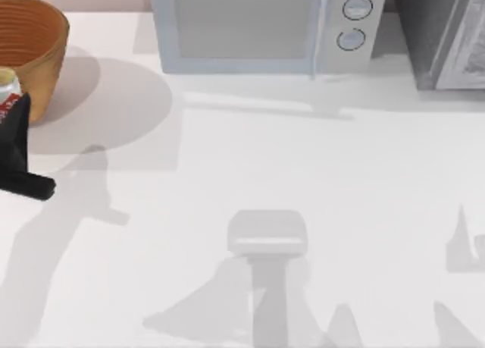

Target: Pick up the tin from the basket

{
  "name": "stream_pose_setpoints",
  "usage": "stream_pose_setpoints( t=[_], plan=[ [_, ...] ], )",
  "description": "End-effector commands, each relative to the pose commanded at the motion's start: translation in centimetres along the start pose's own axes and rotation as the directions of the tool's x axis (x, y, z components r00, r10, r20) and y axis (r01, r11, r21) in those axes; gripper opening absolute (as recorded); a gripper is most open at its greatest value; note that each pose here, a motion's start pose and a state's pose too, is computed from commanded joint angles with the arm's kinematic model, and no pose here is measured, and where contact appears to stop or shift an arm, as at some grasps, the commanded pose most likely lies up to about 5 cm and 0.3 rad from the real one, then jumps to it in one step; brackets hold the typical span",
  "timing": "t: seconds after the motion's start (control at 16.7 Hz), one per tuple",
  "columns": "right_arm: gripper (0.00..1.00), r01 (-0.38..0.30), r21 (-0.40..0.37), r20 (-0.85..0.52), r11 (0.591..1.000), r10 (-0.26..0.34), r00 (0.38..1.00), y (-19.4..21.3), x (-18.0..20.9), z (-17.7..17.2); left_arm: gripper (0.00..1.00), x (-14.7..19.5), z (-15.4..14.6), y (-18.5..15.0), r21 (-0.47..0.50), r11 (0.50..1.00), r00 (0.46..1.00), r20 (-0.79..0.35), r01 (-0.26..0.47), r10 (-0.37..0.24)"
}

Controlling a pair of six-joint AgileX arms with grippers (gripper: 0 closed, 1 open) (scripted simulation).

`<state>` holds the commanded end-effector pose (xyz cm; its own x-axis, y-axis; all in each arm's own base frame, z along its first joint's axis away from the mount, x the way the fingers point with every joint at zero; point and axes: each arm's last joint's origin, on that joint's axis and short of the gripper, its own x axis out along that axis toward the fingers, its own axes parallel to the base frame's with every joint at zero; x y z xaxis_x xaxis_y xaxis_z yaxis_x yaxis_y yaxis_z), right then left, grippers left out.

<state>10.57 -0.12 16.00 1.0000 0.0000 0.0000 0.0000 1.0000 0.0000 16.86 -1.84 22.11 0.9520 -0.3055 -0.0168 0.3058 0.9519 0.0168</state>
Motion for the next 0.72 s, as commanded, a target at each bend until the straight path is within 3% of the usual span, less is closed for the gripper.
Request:
stream_pose_setpoints(
  t=[0.3, 0.72],
  plan=[
    [1.00, 0.000, 0.000, 0.000, 1.000, 0.000, 1.000, 0.0, 0.0, 0.0, 0.00, 3.4, 1.1, 0.2, 0.015, 0.993, 0.993, 0.023, 0.118, -0.118],
    [1.00, 0.000, 0.000, 0.000, 1.000, 0.000, 1.000, 0.0, 0.0, 0.0, 0.00, 8.2, 0.0, 0.2, 0.003, 0.960, 0.960, 0.001, 0.279, -0.279]
  ],
)
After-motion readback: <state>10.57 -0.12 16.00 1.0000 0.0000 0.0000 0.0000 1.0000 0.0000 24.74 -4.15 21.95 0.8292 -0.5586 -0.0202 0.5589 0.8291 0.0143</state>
